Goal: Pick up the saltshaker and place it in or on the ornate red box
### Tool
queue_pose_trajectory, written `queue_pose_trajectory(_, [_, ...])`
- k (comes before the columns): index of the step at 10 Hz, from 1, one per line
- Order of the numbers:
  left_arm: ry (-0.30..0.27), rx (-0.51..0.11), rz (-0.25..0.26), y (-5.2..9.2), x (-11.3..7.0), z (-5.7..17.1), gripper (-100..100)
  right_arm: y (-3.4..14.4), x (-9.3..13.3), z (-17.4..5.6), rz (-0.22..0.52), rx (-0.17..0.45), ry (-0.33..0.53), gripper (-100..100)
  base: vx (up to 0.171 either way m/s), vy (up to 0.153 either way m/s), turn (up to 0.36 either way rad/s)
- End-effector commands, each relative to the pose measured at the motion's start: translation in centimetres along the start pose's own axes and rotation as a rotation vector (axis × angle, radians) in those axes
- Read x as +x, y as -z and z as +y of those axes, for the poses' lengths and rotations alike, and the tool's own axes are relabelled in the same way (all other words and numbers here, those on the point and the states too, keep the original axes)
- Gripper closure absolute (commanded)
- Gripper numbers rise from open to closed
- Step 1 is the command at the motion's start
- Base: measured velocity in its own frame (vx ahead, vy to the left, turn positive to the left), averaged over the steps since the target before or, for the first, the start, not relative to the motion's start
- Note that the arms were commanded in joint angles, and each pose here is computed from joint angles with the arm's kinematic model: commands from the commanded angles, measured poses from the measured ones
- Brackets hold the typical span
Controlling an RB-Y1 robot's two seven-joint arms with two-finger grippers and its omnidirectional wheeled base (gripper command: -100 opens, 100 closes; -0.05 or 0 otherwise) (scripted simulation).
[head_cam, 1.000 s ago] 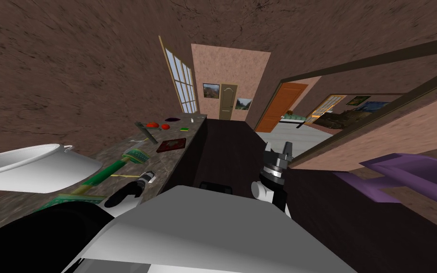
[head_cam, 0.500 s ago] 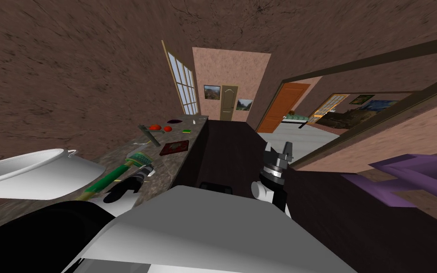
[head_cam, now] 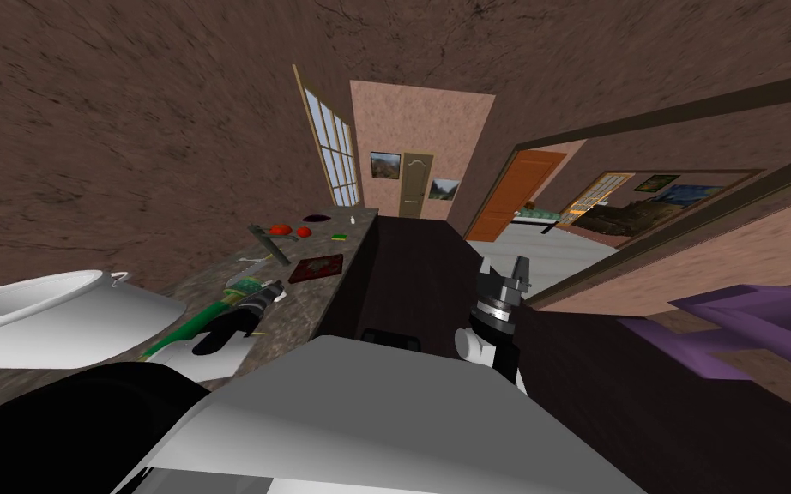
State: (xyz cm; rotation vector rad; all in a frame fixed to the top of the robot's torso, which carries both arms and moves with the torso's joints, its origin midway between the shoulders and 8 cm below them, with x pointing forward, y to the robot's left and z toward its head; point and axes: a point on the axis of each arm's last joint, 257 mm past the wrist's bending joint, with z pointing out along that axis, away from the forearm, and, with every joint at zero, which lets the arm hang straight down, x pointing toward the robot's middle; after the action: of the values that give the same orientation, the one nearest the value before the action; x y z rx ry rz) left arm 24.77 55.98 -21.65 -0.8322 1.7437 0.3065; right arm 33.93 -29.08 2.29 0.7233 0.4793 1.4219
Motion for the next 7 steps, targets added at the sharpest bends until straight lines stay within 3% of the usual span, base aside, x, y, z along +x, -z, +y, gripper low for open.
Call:
queue_pose_trajectory(1, [-0.020, 0.055, -0.030, -0.9, -1.0, -1.5, 100, 0.0, 0.0, 0.0, 0.000, 0.000, 0.000, 0, 0.006, -0.005, 0.021])
queue_pose_trajectory(7, [-0.081, 0.231, -0.105, -3.1, -3.2, -6.4, 100, 0.0, 0.0, 0.0, 0.000, 0.000, 0.000, 0, -0.001, -0.001, 0.004])
